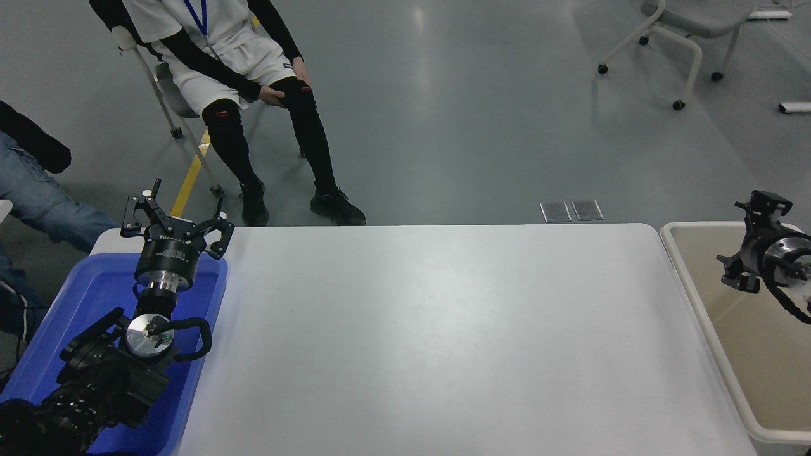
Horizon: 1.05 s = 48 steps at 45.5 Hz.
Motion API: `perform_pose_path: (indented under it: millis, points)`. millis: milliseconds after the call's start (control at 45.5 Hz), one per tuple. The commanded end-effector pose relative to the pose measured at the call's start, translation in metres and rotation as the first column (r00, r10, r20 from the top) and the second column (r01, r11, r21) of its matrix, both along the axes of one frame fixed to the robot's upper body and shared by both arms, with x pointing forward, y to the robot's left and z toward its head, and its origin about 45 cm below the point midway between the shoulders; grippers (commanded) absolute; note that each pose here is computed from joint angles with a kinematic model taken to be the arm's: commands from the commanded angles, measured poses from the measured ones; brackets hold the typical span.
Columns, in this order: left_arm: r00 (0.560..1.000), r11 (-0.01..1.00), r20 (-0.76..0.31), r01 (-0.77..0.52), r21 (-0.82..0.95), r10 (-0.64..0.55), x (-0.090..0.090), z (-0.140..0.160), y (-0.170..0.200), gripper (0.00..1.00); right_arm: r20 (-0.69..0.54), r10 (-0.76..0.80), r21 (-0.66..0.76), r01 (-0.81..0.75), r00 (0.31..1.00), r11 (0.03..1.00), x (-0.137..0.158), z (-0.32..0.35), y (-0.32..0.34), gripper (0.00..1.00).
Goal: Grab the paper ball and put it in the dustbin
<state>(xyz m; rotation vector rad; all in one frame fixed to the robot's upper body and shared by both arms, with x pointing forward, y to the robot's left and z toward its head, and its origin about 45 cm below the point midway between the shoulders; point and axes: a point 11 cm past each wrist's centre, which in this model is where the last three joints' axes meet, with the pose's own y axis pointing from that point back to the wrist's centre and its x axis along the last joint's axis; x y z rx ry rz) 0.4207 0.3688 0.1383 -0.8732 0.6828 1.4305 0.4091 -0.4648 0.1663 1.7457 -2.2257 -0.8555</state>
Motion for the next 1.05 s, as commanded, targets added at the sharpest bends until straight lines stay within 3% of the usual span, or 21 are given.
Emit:
perform_pose_path:
  millis: [0,396,659,1033]
  points:
    - [1.0,1.0,0.0,0.0,0.0,0.0,0.0,0.0,0.0,0.99,0.253,-0.064,0.172,0.021,0.965,0.985,0.008,0.002,0.033,1.0]
    - [1.0,1.0,0.0,0.0,0.0,0.0,0.0,0.0,0.0,0.99,0.462,-0.158,0.259,0.037,0.873,0.965,-0.008,-0.025,0.068,1.0]
    - [1.0,1.0,0.0,0.0,0.0,0.0,0.0,0.0,0.0,0.99,0.478,-0.043,0.14,-0.028,0.877,0.99,-0.018,-0.046,0.096,1.0]
    - [1.0,1.0,0.0,0.0,0.0,0.0,0.0,0.0,0.0,0.99,0.475,-0.044,0.14,-0.026,0.879,0.99,-0.017,-0.046,0.101,1.0]
